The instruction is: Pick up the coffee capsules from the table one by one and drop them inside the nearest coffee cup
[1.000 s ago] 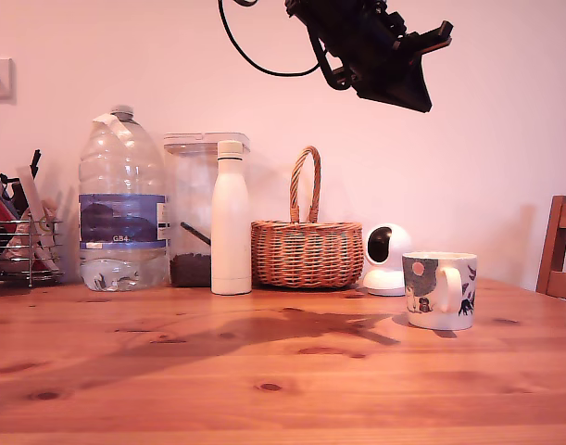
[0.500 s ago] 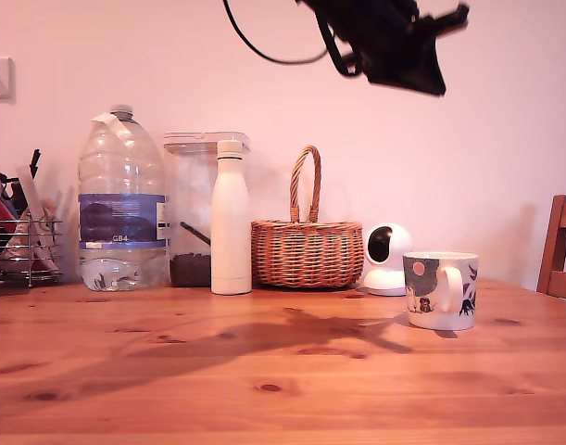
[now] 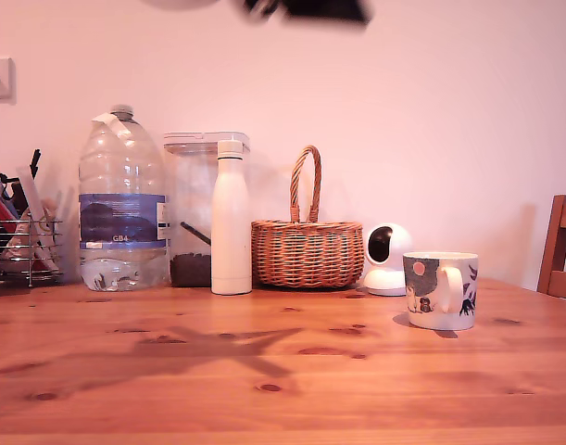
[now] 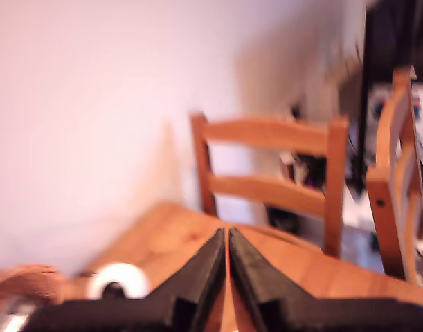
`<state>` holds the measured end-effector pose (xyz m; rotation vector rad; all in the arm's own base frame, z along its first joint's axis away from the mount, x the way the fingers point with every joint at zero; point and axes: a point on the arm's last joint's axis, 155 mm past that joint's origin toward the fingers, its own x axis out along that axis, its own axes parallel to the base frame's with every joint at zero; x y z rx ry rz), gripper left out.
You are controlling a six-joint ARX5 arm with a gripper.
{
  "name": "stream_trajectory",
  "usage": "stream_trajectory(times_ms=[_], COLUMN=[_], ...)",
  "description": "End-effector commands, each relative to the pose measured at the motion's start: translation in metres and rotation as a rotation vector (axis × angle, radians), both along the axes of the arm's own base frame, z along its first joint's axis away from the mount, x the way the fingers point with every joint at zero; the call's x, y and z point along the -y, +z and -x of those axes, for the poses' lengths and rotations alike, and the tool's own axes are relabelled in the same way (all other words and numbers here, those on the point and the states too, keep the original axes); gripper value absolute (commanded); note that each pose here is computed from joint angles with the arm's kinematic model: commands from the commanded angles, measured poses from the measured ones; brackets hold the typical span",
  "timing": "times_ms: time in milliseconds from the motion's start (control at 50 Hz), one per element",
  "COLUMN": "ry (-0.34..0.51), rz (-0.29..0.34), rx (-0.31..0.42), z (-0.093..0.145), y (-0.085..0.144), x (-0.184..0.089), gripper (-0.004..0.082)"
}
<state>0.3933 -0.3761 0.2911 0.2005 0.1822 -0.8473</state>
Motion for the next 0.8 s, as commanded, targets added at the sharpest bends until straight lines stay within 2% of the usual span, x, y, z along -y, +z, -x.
stream_trajectory(times_ms=[0,320,780], ry=[0.024,0.184,0.314], rz=[-0.004,0.01,0.018], rx=[-0.028,-0.074,-0.144], z=[0.001,-0.008,0.007], y=[-0.018,-0.05,-0.103], x=[-0.015,-0.099,-0.169], gripper=[-0.0024,-0.0024,-0.0024])
